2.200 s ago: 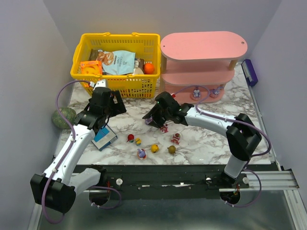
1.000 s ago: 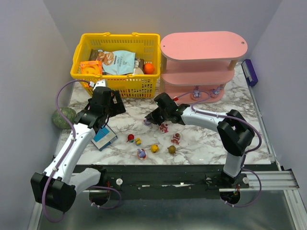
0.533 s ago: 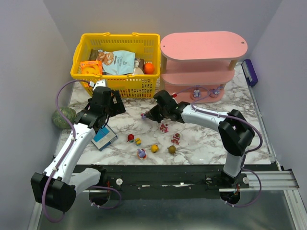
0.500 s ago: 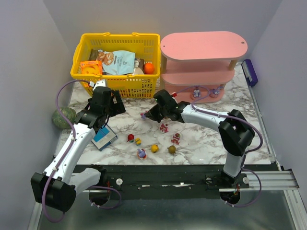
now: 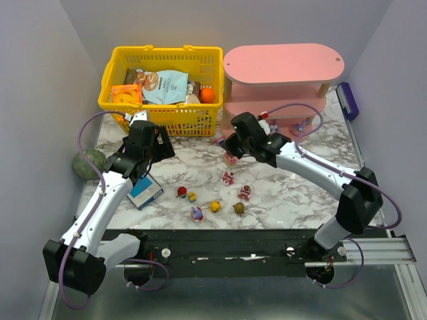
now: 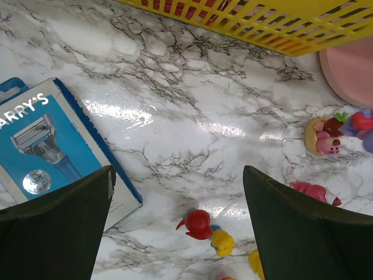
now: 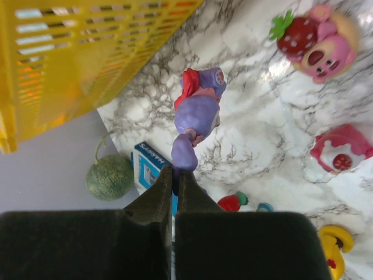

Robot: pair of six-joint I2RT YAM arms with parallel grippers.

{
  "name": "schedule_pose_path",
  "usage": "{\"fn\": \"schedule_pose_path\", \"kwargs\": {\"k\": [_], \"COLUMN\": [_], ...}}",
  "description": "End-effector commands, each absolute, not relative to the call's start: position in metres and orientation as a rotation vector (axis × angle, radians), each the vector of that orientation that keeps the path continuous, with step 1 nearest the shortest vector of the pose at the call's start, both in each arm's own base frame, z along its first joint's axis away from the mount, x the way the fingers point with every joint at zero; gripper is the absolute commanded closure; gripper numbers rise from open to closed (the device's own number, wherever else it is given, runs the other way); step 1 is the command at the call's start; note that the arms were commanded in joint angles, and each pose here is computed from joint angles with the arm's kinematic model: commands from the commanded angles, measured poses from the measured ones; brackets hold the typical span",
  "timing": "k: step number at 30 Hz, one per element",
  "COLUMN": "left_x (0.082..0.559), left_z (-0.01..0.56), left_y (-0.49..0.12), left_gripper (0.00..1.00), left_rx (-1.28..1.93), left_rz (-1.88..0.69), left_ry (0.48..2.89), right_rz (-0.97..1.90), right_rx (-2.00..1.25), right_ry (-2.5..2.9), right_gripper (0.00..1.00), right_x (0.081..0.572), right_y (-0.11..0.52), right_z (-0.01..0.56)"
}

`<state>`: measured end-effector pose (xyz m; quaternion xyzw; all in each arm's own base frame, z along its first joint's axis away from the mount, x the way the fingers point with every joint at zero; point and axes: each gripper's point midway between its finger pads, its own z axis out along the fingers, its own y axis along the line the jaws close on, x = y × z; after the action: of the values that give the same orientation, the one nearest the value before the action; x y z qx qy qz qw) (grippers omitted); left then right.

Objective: Place and organize the plastic toys onto the shelf

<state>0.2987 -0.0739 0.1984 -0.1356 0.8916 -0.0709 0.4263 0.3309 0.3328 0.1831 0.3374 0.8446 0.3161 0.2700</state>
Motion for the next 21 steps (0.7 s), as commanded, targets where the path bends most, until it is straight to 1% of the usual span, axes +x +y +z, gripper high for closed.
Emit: {"fn": "schedule_pose_path", "kwargs": {"k": [1, 6, 10, 16, 21], "left_x": [0.304, 0.305, 0.306, 0.308, 0.309], "left_z": [0.210, 0.208, 0.207, 0.204, 0.201], "left_y": [-0.081, -0.084, -0.084, -0.083, -0.082], "left_gripper": [0.01, 0.01, 0.01, 0.01, 0.01], "left_rx": [-0.322, -0.322, -0.320, -0.319, -0.318], "left_rz": [-0.221, -0.231, -0.229, -0.215, -0.199], "left_ry": [2.205, 2.212, 2.216, 2.227, 2.235], "right_rz": [0.680, 0.600, 0.554, 0.500, 0.496], "right_rx": [0.969, 1.037, 1.067, 1.094, 1.153], "right_ry": [2.200, 2.260, 2.276, 2.268, 2.295], "right_gripper": [0.99, 0.99, 0.99, 0.99, 0.99], "right_x": [0.346, 0.345, 0.356, 0.373, 0.378], "right_y": [0.276, 0.243, 0.222, 0.204, 0.201], "right_z": [0.189, 0.161, 0.149, 0.140, 0.124]}}
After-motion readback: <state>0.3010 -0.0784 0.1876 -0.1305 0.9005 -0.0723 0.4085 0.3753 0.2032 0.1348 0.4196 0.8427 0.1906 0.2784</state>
